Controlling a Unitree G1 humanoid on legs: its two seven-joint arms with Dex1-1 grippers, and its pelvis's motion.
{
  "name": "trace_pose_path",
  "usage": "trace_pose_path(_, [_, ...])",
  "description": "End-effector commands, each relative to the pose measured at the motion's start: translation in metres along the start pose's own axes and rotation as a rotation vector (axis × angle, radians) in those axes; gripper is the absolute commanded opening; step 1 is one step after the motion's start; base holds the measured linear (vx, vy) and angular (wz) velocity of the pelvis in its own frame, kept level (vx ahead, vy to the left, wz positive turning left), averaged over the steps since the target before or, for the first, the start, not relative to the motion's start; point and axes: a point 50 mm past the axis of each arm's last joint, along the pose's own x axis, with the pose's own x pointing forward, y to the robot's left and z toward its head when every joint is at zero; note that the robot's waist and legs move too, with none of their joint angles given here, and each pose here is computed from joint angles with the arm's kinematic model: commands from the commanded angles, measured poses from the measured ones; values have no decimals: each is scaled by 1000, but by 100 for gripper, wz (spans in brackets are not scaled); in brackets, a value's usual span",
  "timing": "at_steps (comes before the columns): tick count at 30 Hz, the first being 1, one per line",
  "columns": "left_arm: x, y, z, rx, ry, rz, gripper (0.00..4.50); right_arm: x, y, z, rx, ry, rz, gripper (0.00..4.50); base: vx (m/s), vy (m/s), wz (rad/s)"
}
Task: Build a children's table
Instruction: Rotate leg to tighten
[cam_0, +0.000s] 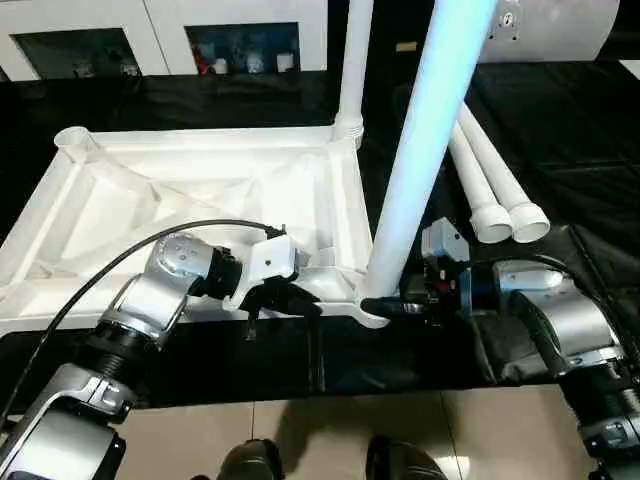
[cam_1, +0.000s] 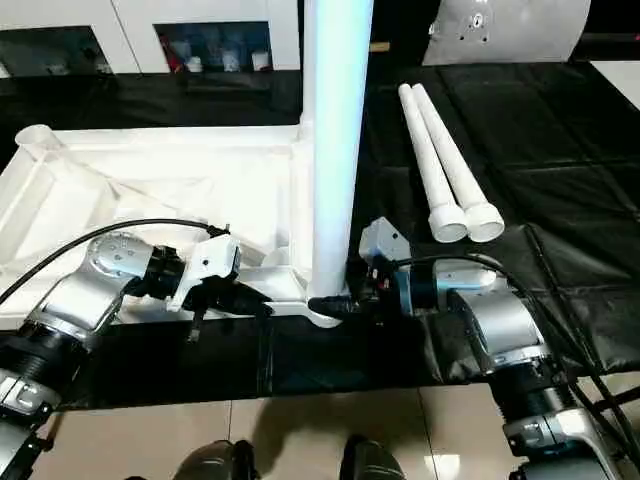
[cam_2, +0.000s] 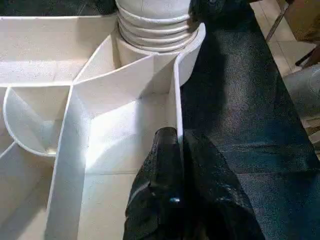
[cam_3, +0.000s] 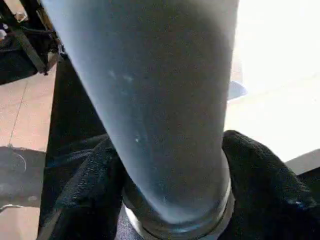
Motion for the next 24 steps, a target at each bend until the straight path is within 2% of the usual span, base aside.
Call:
trace_pose_path(1, [9, -5, -2, 15, 26, -74, 0, 3, 1, -1, -21, 24, 35, 269, 0, 0, 0])
trace_pose_path(3, [9, -5, -2, 15, 25, -70, 0, 3, 0, -2, -29, 36, 27, 269, 0, 0, 0])
trace_pose_path(4, [9, -5, -2, 15, 25, -68, 0, 4, -2, -2, -7, 21, 9, 333, 0, 0, 0])
trace_pose_path(6, [10, -5, -2, 15, 25, -67, 0, 4, -2, -2, 0, 15, 7, 332, 0, 0, 0])
trace_pose_path(8, [10, -5, -2, 16, 23, -67, 0, 4, -2, -2, -1, 15, 11, 368, 0, 0, 0])
trace_pose_path(10, [10, -5, -2, 17, 21, -65, 0, 5, -2, -2, -7, 18, 8, 375, 0, 0, 0])
trace_pose_path(16, [10, -4, -2, 20, 11, -47, 0, 6, -2, -3, 17, 3, 9, 375, 0, 0, 0])
trace_pose_path(18, [10, -4, -2, 20, 10, -45, 0, 6, -2, -3, 28, -3, 16, 349, 0, 0, 0])
trace_pose_path(24, [10, -4, -1, 22, 1, -35, 0, 6, -1, -3, 51, -14, 30, 307, 0, 0, 0])
